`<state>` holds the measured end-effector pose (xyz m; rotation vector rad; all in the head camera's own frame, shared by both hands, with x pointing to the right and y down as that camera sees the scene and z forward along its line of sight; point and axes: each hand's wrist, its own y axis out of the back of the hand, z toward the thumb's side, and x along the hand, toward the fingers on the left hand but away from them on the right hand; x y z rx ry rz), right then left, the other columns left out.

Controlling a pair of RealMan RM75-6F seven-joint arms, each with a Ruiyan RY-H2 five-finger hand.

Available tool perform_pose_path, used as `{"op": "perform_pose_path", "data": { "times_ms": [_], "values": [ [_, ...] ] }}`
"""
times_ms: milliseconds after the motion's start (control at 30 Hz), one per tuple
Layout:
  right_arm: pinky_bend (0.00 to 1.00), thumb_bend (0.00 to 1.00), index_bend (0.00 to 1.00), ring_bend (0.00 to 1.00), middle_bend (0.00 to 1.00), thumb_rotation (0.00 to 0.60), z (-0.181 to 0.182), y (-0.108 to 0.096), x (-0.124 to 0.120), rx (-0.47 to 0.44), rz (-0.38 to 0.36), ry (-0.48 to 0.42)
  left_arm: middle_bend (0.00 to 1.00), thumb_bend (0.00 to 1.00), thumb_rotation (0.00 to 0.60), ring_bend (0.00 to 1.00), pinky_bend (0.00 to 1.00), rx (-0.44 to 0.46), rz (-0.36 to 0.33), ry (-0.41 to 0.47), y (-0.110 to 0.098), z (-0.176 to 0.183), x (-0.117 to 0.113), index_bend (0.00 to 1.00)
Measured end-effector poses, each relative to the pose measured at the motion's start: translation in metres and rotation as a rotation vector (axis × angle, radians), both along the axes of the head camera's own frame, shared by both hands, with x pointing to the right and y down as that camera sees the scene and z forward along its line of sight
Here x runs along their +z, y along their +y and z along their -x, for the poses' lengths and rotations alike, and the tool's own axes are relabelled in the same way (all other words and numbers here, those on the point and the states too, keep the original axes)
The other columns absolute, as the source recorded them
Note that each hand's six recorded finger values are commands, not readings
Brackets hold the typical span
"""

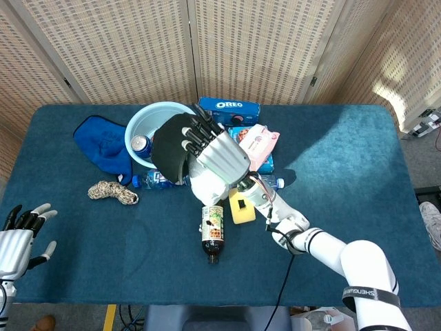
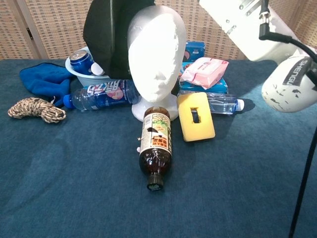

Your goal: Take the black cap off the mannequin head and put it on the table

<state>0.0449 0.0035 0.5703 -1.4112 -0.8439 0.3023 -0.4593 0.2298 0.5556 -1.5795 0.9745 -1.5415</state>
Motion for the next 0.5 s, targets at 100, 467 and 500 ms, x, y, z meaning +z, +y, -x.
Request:
{"op": "perform_pose_path", "data": {
  "times_ms": [100,467,500],
  "values": [
    [0.0,0.49,0.74,0.15,0.4,0.6,0.0,-0.009,-0.002,0.025,-0.02,0.011,0.16,0.29,0.6,0.16,0.02,0.002,0.001,0.004,0.0,0.0,0.0,0.25],
    [0.0,0.49,0.75,0.15,0.41,0.6,-0.004,-0.038,-0.013,0.133,-0.095,0.01,0.16,0.29,0.6,0.16,0.02,-0.005,-0.001,0.006,0.0,0.004,-0.001,0.25],
    [0.0,0.49,0.75,0.16,0.41,0.6,-0.007,-0.042,-0.016,0.156,-0.106,0.003,0.16,0.29,0.6,0.16,0.02,-0.005,-0.002,0.007,0.0,0.005,-0.001,0.25]
  ]
}}
